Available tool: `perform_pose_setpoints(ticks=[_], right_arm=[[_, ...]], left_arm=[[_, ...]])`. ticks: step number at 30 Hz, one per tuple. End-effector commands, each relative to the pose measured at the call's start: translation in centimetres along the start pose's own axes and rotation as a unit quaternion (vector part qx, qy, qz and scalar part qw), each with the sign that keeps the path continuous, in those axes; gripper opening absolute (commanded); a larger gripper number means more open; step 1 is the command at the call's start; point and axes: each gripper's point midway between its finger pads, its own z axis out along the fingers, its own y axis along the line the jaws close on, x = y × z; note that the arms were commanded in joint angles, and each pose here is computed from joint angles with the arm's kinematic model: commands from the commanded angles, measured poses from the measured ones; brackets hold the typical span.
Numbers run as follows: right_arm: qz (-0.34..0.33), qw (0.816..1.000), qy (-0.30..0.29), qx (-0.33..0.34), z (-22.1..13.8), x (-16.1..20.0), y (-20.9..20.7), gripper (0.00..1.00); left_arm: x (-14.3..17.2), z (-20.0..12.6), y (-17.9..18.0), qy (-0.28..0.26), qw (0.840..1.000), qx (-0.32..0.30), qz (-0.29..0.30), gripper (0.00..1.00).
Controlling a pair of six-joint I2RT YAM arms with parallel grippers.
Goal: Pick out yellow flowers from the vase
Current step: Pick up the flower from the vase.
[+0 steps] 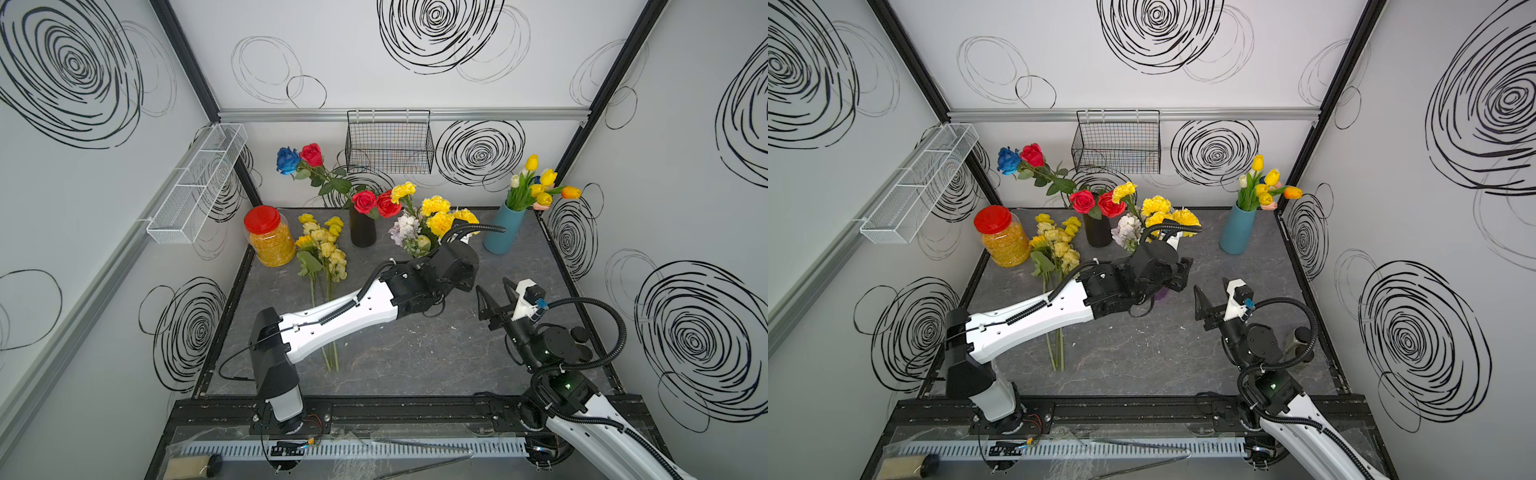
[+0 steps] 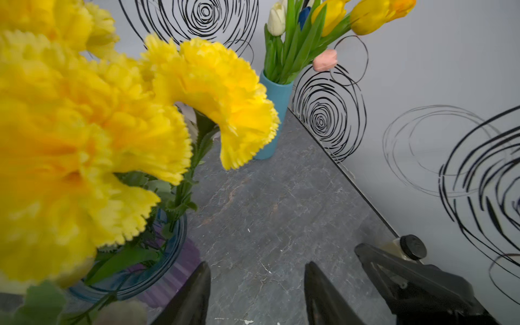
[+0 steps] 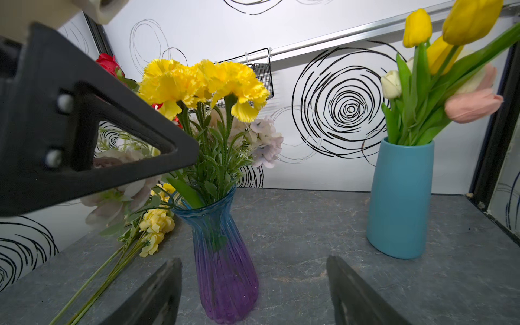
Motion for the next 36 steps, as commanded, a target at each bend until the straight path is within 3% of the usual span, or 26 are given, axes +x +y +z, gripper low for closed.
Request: perform_pose_setpoints(ticks=[1,14,31,36], right_arm=[[0.006,1.000,0.008,0.006,0.0,0.8,-0.3,0.83],[0.011,1.000,0.006,-0.029,0.2,0.6,1.0,0.82],[0.012,0.999,0.006,-0.033,0.5,0.8,1.2,0.82],[0.012,0.999,0.009,-0.036,0.9,1.0,1.4,0.82]], left_arm=[[-1.9,0.2,1.5,-0.028,0.999,-0.045,-0.004,0.57],[-3.8,4.4,4.2,-0.044,0.990,-0.131,0.011,0.57],[-4.0,7.4,4.9,-0.050,0.987,-0.151,0.026,0.58],[-5.3,7.6,4.5,-0.070,0.986,-0.145,0.031,0.56]])
